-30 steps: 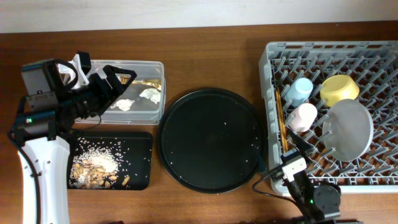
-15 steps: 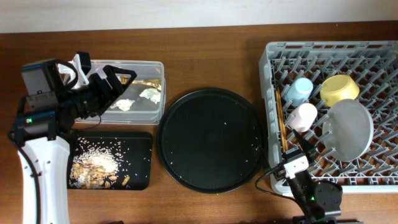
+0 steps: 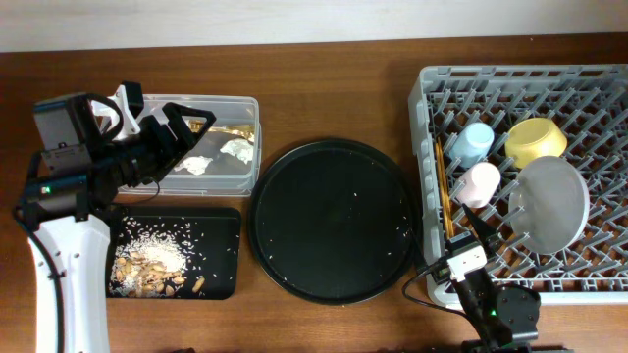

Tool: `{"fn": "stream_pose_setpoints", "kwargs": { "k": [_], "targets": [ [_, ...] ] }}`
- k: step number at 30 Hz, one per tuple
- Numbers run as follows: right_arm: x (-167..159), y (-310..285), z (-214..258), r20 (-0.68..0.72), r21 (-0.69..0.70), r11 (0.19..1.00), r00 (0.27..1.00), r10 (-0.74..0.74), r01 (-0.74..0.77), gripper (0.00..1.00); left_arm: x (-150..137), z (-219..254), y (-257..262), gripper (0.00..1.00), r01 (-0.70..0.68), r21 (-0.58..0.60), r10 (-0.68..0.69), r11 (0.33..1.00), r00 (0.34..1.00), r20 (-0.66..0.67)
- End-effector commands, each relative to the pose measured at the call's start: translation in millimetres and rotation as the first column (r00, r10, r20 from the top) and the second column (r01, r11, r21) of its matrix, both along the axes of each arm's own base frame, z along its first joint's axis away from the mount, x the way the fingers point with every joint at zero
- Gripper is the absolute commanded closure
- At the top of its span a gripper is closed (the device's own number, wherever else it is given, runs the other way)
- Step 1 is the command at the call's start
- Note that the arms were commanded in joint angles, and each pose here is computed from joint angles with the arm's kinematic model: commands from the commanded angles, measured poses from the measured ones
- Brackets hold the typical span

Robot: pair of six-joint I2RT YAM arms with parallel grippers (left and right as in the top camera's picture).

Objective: Sort waste into correct bins and load items into the dishwasher rack

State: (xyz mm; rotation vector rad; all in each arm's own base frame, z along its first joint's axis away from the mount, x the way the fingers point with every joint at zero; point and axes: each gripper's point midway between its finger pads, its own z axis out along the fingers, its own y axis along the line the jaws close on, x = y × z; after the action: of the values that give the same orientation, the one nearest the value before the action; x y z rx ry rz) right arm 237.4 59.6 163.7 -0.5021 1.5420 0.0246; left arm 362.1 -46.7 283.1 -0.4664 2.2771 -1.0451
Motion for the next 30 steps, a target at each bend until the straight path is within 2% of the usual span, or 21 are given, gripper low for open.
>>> {"fn": "stream_pose_setpoints", "kwargs": {
  "k": [1,16,19,25,30],
  "targets": [
    [0,-2,-2,-0.003,0.003,1.000,1.000,-0.010,0.010,0.02,1,4,1,0.01,-0.002,-0.007,0.002,1.000,1.000,0.008],
    [0,-2,-2,-0.003,0.003,1.000,1.000,-0.010,0.010,0.02,0,4,0,0.01,-0.001,-0.006,0.001,1.000,1.000,0.008],
    [0,-2,-2,-0.003,0.003,1.000,1.000,-0.010,0.010,0.02,-6,15,-1,0.01,0.000,0.001,0.000,1.000,0.999,0.041],
    [0,-2,-2,-0.003,0.004,1.000,1.000,-0.010,0.010,0.02,-37,62,-8,0.01,-0.002,0.031,-0.004,1.000,0.982,0.191],
    [0,-2,-2,-0.003,0.003,1.000,1.000,-0.010,0.010,0.01,-85,108,-24,0.01,0.017,0.072,-0.042,0.997,0.932,0.359]
  ]
}}
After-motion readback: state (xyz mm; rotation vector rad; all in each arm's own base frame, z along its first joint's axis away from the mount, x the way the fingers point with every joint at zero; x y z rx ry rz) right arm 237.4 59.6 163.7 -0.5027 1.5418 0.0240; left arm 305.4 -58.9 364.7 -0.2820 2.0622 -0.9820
